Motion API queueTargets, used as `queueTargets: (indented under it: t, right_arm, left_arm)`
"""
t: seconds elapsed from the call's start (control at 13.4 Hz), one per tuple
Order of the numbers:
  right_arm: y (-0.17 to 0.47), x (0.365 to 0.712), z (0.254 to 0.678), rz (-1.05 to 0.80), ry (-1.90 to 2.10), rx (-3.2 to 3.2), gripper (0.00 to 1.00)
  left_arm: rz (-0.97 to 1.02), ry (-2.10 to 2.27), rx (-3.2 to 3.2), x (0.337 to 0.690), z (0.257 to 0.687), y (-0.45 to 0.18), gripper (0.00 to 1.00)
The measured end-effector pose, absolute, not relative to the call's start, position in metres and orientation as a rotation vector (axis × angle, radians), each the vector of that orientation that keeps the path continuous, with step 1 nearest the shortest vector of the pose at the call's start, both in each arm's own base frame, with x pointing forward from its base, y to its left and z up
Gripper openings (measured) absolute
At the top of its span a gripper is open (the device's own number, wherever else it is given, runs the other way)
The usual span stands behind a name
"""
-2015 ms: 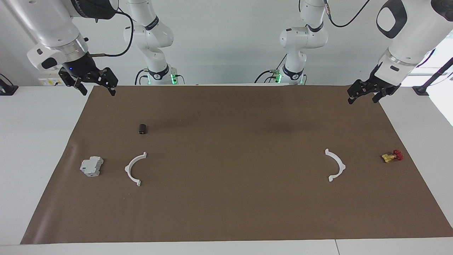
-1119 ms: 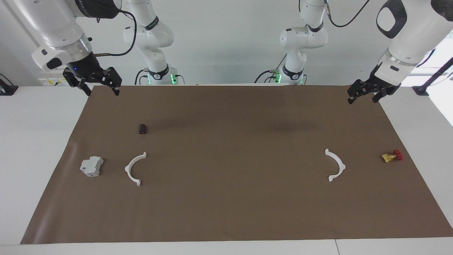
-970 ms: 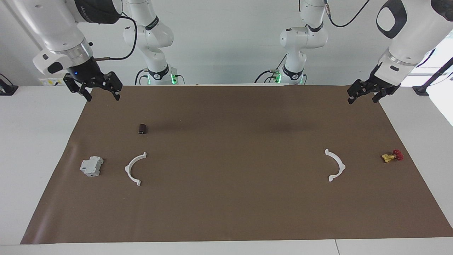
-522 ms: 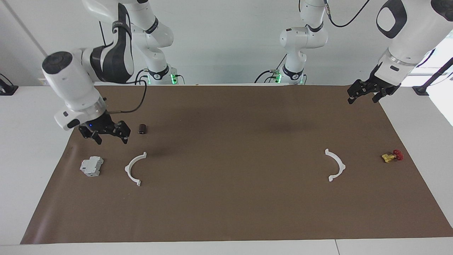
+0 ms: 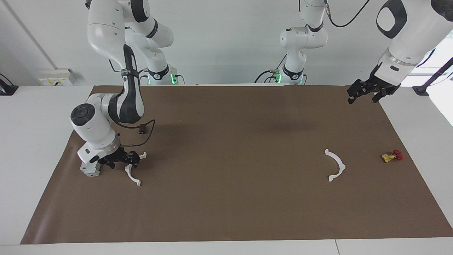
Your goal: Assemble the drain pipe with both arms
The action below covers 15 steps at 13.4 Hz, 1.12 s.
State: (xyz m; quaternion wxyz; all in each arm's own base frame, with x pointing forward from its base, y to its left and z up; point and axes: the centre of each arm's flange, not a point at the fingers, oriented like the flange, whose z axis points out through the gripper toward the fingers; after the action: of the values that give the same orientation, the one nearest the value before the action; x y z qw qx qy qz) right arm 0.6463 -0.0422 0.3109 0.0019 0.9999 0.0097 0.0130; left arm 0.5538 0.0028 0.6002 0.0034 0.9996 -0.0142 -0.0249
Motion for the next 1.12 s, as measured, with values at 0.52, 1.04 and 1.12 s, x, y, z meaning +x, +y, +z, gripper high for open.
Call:
queueTargets:
  t: [0.52, 1.04, 1.12]
  right_arm:
    - [-0.047, 0.641, 0.298, 0.071, 0.129, 3.13, 0.64]
    - [-0.044, 0.639, 0.293, 0.069, 0.145, 3.129, 0.22]
    - [-0.042, 0.64, 0.293, 0.069, 0.149, 3.129, 0.2]
  left_arm:
    - [-0.078, -0.061, 3.133, 0.554, 0.6, -0.003, 1.0]
    - [-0.044, -0.039, 3.135, 0.557, 0.596, 0.005, 1.0]
    - [-0.015, -0.029, 3.135, 0.56, 0.592, 0.008, 1.0]
